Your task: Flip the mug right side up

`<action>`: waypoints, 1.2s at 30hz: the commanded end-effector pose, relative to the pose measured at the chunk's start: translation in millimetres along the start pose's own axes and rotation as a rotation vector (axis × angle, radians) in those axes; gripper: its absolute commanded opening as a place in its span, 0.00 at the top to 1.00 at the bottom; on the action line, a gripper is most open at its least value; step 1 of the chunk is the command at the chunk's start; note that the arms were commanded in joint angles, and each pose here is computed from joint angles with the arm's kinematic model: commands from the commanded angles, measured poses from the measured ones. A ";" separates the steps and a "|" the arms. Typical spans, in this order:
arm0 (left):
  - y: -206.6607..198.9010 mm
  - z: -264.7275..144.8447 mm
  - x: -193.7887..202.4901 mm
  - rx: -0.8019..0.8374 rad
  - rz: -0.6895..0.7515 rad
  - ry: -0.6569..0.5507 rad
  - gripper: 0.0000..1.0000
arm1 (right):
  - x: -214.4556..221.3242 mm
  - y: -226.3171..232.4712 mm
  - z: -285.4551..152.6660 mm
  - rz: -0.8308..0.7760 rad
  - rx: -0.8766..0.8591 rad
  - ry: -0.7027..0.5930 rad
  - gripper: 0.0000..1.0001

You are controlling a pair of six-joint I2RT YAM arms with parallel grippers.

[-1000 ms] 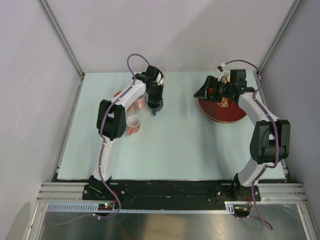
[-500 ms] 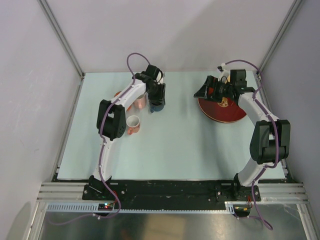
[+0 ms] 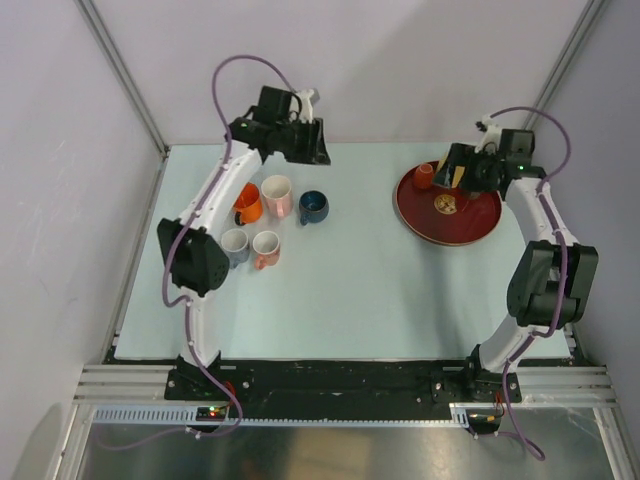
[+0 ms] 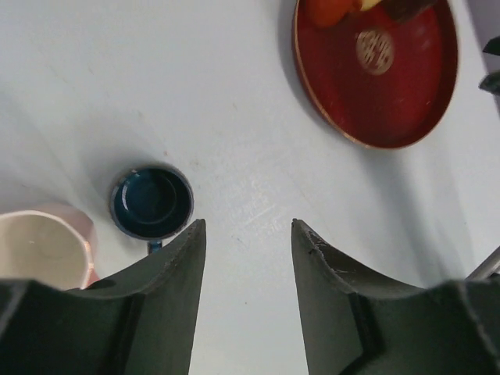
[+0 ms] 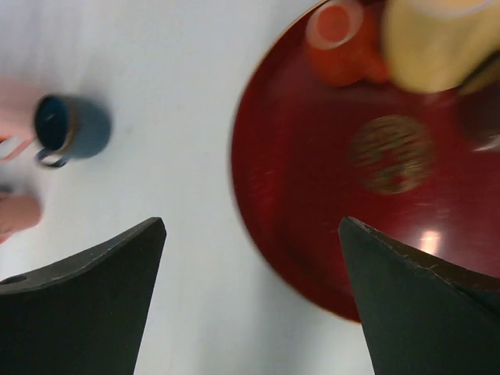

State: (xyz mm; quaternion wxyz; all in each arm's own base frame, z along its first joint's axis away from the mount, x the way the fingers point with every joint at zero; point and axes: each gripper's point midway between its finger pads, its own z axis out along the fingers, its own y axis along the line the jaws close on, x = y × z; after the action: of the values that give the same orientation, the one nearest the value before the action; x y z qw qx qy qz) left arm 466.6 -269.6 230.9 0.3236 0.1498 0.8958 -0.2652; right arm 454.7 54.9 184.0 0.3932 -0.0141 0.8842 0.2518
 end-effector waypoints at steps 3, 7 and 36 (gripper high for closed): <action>0.2 -71.1 -50.7 0.005 0.134 -0.179 0.48 | -59.2 -76.1 -25.6 -0.249 0.235 -0.084 0.07; 6.0 -90.9 -52.9 -0.013 0.178 -0.203 0.47 | -57.6 -99.2 -19.5 -0.447 0.150 0.013 0.16; -12.7 -102.8 -4.1 0.023 0.313 -0.109 0.46 | 2.3 -100.8 2.6 -0.412 -0.080 0.309 0.17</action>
State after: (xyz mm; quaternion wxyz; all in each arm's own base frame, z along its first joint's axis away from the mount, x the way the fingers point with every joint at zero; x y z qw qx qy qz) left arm 425.1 -219.7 286.6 0.3874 0.2534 0.8566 -0.2279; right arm 475.4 -25.1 84.3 0.2466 -0.2544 0.9120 0.2069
